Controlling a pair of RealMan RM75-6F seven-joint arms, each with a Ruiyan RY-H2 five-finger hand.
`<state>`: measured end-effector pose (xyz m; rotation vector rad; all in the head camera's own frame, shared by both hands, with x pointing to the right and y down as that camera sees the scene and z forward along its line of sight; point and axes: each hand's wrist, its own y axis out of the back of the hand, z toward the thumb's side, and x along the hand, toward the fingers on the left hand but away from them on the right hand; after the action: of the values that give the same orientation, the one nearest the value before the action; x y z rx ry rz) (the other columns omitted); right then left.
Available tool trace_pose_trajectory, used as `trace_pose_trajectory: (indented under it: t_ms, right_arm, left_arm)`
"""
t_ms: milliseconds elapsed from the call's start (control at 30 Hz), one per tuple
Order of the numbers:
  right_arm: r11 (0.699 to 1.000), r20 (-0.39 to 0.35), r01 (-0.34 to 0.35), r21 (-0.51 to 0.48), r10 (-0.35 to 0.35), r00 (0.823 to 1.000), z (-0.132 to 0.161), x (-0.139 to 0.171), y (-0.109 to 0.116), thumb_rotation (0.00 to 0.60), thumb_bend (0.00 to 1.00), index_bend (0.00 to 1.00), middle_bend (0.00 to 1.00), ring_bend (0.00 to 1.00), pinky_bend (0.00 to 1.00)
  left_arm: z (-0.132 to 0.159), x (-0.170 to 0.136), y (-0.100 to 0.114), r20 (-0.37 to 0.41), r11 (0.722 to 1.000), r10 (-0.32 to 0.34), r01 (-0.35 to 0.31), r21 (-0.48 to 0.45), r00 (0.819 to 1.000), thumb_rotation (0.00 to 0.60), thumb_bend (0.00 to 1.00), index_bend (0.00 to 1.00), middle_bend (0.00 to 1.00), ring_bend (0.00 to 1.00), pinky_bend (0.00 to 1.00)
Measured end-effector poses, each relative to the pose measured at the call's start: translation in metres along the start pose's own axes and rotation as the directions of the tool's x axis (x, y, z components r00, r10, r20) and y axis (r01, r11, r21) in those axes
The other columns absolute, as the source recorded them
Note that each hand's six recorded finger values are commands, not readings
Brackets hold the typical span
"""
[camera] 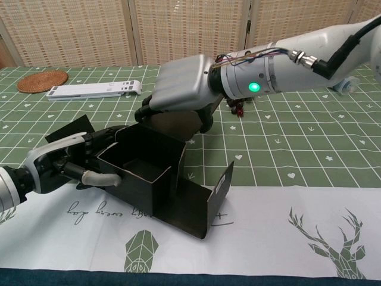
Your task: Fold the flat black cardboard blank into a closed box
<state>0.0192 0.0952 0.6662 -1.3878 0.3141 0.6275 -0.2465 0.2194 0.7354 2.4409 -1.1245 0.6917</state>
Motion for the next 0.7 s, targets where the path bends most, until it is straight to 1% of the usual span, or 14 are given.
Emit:
trace_pose_trajectory:
  t_ms: [300,567,700]
  right_arm:
    - [0.998,-0.029,0.039,0.044,-0.038,0.999,0.004,-0.004,0.011,0.6,0.47,0.43,0.43,0.8,1.0]
    - [0.996,-0.051,0.065,0.069,-0.061,0.997,0.008,-0.008,0.016,0.6,0.47,0.43,0.44,0.8,1.0]
    - [0.995,-0.057,0.073,0.07,-0.069,0.996,0.009,-0.009,0.016,0.6,0.47,0.43,0.44,0.8,1.0]
  left_arm:
    - [0.0,0.0,0.0,0.008,0.999,-0.033,0.033,-0.029,0.999,0.6,0.13,0.0,0.0,0.68,0.88]
    - [-0.001,-0.002,-0.006,0.012,0.992,-0.106,0.106,-0.074,0.994,0.6,0.13,0.0,0.0,0.68,0.88]
    - [-0.004,-0.003,-0.008,0.009,0.985,-0.142,0.142,-0.094,0.99,0.6,0.13,0.03,0.0,0.68,0.88]
